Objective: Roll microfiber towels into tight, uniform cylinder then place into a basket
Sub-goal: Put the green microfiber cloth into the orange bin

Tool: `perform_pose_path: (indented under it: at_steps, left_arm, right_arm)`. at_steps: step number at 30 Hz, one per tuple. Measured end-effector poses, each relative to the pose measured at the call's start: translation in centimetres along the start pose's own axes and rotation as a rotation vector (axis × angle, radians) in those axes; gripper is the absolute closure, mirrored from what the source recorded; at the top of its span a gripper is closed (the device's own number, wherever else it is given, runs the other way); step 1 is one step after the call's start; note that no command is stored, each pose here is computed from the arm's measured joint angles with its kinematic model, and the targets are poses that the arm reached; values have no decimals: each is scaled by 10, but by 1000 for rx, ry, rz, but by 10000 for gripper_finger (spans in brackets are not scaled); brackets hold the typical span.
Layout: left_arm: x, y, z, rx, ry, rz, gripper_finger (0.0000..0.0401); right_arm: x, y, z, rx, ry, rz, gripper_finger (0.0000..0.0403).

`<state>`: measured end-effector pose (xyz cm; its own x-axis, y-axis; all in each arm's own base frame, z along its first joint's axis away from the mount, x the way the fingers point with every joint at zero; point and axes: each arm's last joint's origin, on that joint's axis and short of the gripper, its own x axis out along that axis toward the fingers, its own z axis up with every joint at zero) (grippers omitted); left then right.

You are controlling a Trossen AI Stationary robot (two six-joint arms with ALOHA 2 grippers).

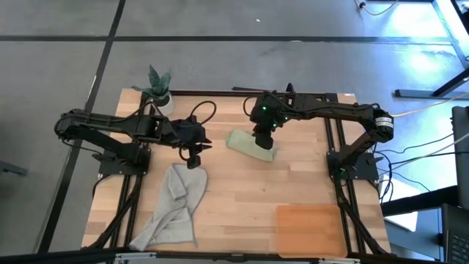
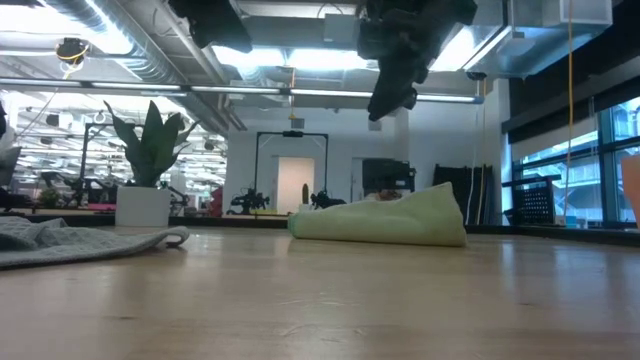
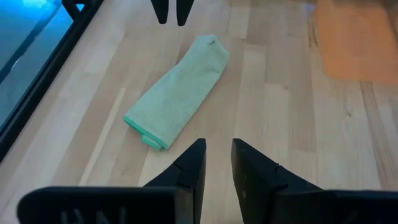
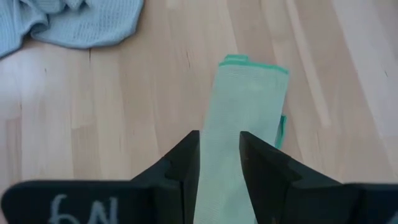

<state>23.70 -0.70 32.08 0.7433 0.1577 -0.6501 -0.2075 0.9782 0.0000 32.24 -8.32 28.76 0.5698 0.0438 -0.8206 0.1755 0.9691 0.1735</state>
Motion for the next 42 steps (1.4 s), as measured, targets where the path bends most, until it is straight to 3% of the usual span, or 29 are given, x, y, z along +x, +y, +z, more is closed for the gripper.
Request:
perform_pose_path:
  at_steps: [17,22,28,38,42]
  left_arm:
    - [0,0,0,0,0,0,334]
    - [0,0,0,0,0,0,334]
    - [0,0,0,0,0,0,334]
    - [0,0,0,0,-1,0,334]
    - [0,0,0,0,-1,0,334]
  right_arm:
    - [0,1,2,-6,-22,25,289]
    - [0,3,4,-92,-43,63,280]
    - [1,5,4,-68,-44,67,209]
    - [1,5,4,-69,-43,74,24]
    - [1,6,4,-67,-43,87,13]
